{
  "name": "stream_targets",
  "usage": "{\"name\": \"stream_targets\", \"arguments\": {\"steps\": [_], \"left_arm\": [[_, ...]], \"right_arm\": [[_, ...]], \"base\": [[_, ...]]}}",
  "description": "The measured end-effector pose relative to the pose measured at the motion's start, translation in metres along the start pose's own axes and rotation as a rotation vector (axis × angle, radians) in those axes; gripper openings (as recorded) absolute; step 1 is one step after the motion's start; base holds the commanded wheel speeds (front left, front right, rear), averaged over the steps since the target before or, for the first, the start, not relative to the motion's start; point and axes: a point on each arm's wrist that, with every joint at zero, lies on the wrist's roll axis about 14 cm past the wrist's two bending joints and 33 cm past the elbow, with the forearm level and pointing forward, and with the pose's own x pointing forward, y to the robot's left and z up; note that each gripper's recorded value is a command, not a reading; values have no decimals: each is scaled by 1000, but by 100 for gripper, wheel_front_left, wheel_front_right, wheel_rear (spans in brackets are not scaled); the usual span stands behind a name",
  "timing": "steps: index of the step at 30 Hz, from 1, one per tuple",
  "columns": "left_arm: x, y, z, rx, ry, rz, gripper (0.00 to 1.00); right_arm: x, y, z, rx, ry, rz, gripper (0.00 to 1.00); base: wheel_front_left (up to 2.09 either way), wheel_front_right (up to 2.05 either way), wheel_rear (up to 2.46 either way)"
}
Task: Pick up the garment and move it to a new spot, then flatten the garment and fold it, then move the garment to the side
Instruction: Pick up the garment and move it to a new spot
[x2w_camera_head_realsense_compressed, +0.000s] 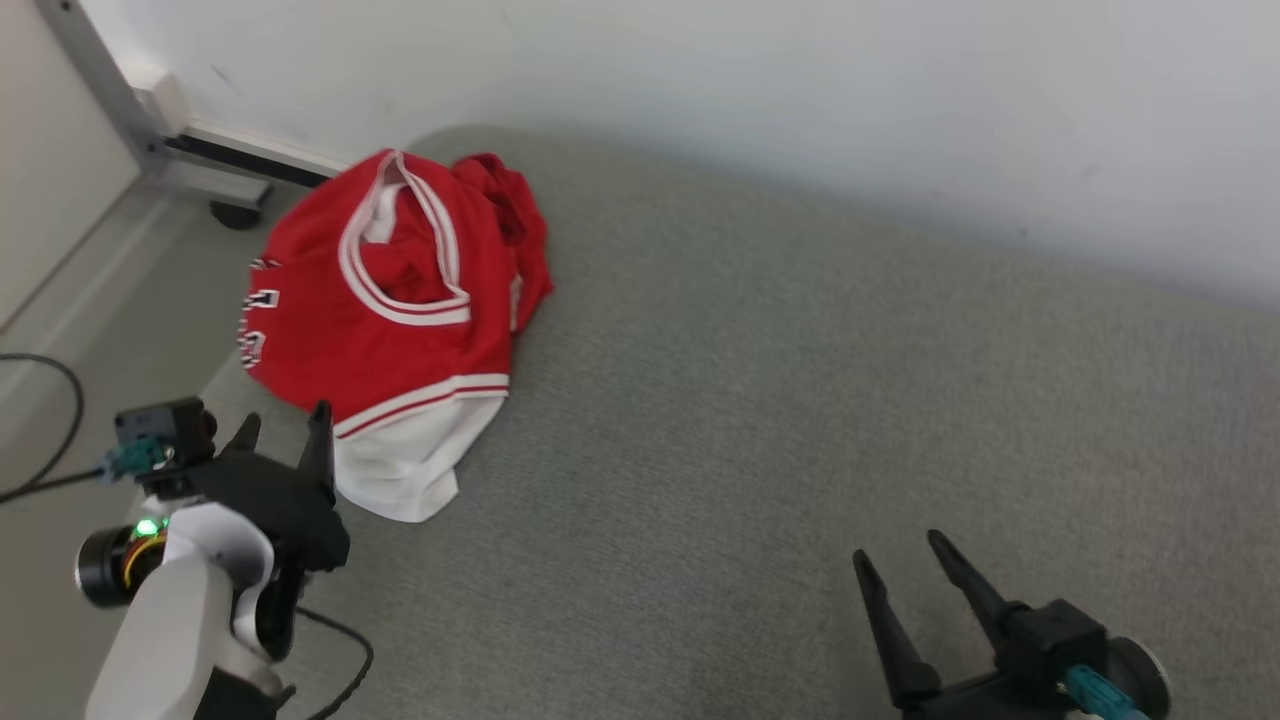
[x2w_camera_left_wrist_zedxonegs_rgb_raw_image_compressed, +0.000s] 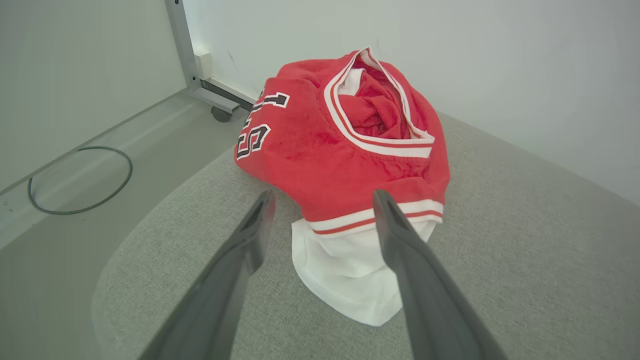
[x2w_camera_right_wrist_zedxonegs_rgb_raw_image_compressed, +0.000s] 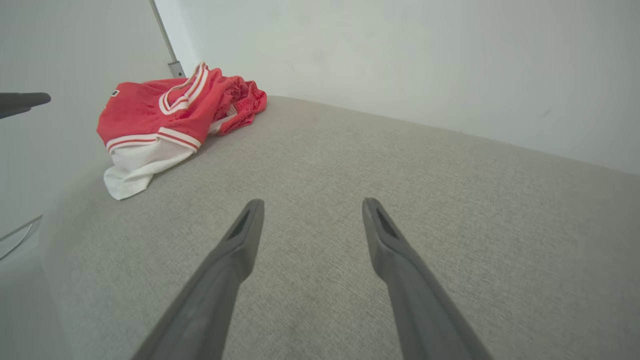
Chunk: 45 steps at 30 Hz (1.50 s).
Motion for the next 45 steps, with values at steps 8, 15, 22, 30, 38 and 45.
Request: {"name": "stream_targets", "arguments": {"steps": [8,15,22,30,38,45], "left_arm": [[55,-32,-24,111,156,-56,100],[84,-39,-69,145,310,-4,100],[103,-53,-96,187,385,-4,0],[104,-44,-71,221,327,-11,0],[100,-45,45,239,40,-62,0],[71,-76,141,253,-186,-163,0]], "right_arm": [[-20,-40,-9,17,57,-86,100],[-34,-63,-25,53,105,-161,100],[-45,-79,-40,85,140,-224,100],[-45,-71,-34,120,91,-226,100],[-41,-52,-12,156,-24,-209,100],[-52,-43,3,156,-101,-217,100]], "base": [[0,0,0],[0,0,0],[0,0,0],[0,0,0],[0,0,0],[0,0,0]]}}
